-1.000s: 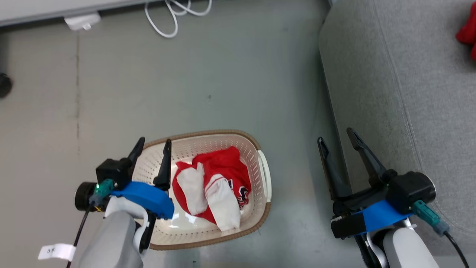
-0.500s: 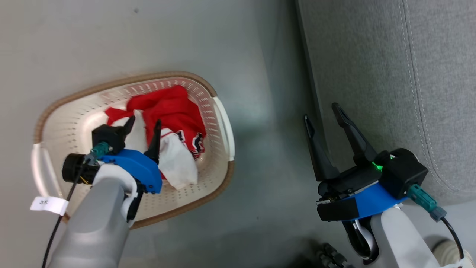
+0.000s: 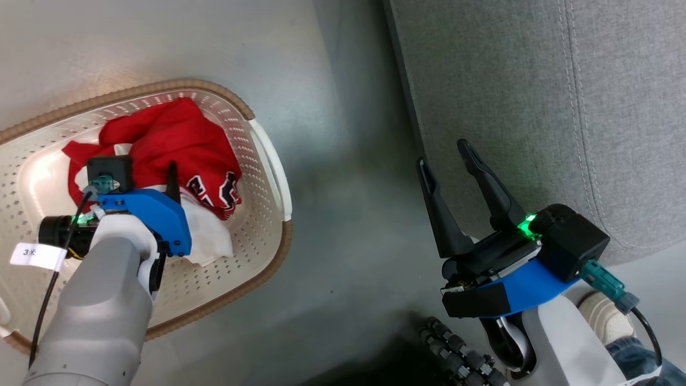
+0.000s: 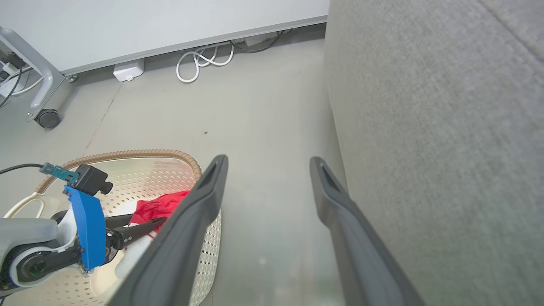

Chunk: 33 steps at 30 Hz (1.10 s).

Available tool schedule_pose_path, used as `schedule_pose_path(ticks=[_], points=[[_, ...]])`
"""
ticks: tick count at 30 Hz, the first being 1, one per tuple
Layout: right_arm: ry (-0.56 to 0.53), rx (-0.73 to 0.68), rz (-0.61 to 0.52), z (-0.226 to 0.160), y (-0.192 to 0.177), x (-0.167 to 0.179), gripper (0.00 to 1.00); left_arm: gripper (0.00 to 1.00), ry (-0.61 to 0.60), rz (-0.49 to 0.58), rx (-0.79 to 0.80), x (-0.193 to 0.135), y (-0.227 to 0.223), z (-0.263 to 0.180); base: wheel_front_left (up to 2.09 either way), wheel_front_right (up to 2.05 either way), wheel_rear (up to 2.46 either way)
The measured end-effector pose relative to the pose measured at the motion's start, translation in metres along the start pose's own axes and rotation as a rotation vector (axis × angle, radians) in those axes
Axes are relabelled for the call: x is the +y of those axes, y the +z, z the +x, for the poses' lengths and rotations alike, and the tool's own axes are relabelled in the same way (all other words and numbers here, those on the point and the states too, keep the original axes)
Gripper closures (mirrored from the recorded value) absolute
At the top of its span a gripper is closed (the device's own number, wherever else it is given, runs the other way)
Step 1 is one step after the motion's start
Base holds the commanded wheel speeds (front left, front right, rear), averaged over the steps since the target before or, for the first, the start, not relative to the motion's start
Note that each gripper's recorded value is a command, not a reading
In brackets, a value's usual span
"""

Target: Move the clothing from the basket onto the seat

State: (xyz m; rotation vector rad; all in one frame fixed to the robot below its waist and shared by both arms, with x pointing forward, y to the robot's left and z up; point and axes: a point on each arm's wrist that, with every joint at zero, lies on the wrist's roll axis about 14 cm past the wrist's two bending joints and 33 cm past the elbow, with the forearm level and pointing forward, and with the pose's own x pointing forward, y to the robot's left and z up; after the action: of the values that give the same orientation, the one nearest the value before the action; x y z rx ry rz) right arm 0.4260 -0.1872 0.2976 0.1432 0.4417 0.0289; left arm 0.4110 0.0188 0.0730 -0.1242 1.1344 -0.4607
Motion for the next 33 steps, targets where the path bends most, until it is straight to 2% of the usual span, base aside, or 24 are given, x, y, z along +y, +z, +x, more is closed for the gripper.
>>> schedule_pose_path(ticks=[5,6,7,24,33], points=[[-0.010,0.005,0.007,-0.002,-0.001,-0.003,0.00,0.00,0.023,-0.017,0.111,0.002,-0.018,0.004,0.00,0.00,0.00],[-0.011,0.004,0.010,-0.003,-0.001,-0.003,0.00,0.65,0.022,-0.015,0.130,0.001,-0.022,0.004,0.00,0.00,0.00],[-0.011,0.003,0.012,-0.003,0.000,-0.003,0.00,1.00,0.020,-0.015,0.139,0.000,-0.023,0.003,0.00,0.00,0.00],[0.032,-0.021,0.000,0.003,0.007,0.010,0.00,1.00,-0.022,-0.016,0.087,-0.011,-0.006,-0.010,0.00,0.00,0.00],[0.079,-0.109,-0.031,0.000,0.041,0.026,0.00,1.00,-0.045,-0.009,-0.001,-0.030,0.016,-0.049,0.00,0.00,0.00]])
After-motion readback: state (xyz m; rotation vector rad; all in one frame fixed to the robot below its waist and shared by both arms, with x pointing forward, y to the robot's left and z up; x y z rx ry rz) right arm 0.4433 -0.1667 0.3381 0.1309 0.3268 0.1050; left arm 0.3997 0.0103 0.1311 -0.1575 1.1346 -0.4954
